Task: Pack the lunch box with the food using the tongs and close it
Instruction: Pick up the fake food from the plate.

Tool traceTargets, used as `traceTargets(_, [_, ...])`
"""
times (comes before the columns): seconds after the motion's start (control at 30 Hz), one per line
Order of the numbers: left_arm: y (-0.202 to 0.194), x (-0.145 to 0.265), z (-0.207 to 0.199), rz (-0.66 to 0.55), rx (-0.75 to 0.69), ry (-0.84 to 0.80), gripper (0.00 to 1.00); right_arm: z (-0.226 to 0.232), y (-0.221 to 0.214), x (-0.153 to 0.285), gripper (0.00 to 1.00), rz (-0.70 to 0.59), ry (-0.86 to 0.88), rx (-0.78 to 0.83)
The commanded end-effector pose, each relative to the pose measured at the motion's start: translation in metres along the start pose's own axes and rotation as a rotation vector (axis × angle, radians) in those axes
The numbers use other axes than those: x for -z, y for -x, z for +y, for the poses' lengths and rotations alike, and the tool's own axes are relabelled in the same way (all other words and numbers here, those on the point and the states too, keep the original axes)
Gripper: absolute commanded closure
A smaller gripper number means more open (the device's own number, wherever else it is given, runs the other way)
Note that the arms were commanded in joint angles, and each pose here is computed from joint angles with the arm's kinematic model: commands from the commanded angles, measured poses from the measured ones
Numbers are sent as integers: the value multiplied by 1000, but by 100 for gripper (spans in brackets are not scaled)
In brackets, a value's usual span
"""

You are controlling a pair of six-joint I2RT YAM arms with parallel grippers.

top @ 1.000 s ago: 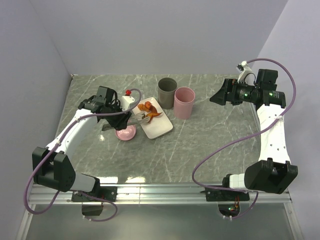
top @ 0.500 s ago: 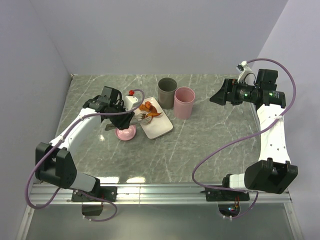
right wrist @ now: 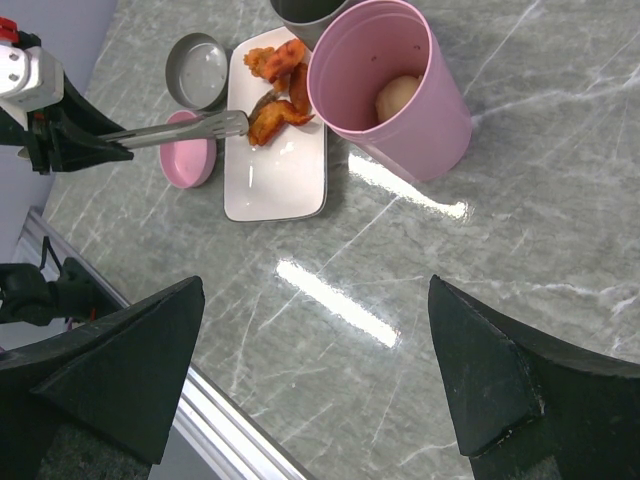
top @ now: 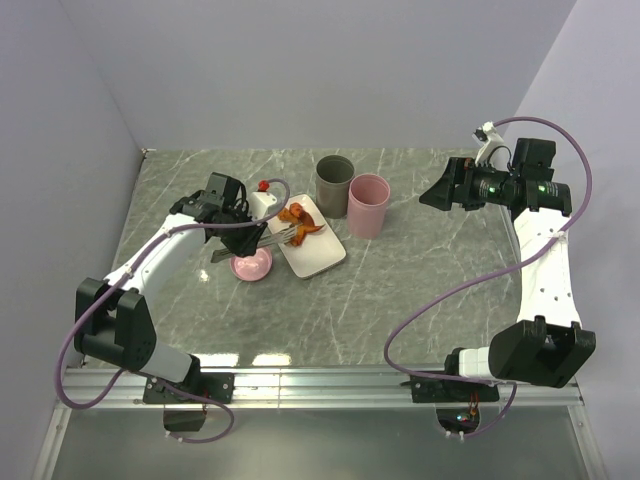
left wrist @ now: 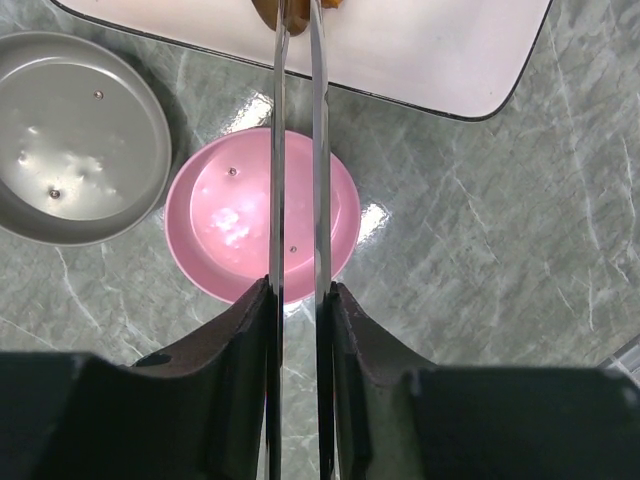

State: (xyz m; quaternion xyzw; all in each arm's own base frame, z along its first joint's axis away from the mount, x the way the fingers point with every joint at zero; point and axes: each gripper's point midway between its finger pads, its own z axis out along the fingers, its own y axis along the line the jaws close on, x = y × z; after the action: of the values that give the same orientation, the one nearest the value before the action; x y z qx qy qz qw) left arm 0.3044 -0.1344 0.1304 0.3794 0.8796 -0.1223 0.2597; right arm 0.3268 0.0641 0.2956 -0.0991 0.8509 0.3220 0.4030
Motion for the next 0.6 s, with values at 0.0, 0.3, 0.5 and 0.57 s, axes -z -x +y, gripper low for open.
traceTargets(0.0, [17,13,3,-51,-11,25,76,4,7,6,0,-27,3,28])
traceTargets(0.3, [22,29,7,-81,-21,74,90,6,7,6,0,-27,10,29])
traceTargets(0.5, [25,36,9,-97,-20,94,99,5,6,6,0,-28,7,29])
traceTargets(0.57, [27,39,10,-103,-20,105,100,6,6,6,0,-27,7,29])
